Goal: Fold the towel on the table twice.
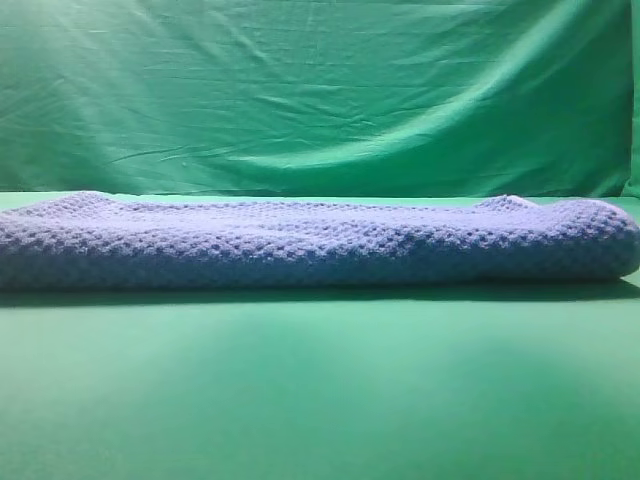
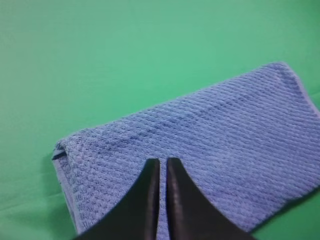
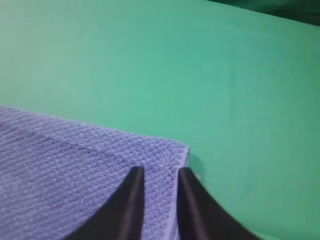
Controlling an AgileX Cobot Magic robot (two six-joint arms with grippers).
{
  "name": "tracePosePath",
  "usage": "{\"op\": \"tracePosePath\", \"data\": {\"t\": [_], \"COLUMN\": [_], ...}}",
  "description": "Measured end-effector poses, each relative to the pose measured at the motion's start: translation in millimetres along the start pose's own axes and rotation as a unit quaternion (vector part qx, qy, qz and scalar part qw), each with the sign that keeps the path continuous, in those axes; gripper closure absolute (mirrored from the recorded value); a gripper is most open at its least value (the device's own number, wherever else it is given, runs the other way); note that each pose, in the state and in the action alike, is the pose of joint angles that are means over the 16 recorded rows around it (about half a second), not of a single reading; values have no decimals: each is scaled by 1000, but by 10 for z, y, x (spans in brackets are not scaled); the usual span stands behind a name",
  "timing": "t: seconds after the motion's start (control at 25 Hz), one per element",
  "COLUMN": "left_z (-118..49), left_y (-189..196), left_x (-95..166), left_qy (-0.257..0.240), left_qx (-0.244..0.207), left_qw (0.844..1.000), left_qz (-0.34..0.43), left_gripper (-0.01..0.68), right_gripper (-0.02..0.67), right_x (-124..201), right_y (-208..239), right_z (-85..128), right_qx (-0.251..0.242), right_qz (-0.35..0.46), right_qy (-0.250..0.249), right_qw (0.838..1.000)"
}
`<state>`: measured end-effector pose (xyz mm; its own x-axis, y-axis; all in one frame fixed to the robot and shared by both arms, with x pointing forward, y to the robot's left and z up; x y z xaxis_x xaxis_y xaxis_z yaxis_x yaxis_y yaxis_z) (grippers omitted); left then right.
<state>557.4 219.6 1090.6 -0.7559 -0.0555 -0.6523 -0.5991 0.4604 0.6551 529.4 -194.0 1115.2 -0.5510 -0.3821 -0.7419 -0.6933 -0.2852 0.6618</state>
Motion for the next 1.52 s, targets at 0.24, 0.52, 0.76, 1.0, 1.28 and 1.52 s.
{"op": "tracePosePath", "data": {"t": [0.24,0.52,0.76,1.0,1.28,1.52], "left_z": [-313,-555,-568,-457,-320,-210], "left_y": [645,1402,1873,2098,2131,2003], "left_x": [70,456,1021,1613,2122,2332], "left_qy": [-32,-66,-87,-100,-107,-97], "left_qx": [28,27,-9,-51,-71,-71], "left_qw": [999,994,987,977,962,954], "left_qz": [-31,-84,-135,-183,-243,-275], "left_gripper": [667,673,673,673,673,673], "right_gripper": [643,649,649,649,649,649], "right_x": [50,282,604,1009,1502,1820], "right_y": [744,1538,2013,2223,2178,2067], "right_z": [60,161,252,340,437,498], "right_qx": [-2,-4,-1,8,14,19], "right_qz": [-30,-64,-101,-147,-199,-252], "right_qy": [0,2,8,14,14,9], "right_qw": [1000,998,995,989,980,967]}}
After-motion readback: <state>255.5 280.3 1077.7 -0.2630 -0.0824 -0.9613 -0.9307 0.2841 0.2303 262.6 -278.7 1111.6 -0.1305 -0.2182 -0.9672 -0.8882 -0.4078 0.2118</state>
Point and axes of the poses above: a point on each arm's last joint axis where the gripper is mounted, y pointing back along that axis away from the gripper, z along the wrist's bending axis when the last joint is at zero, x = y × z, the point moved 2 cm from there along -y, pointing out along that axis toward the gripper, and after that the axes turned 6 degrees about y, right-handed, at the moved point
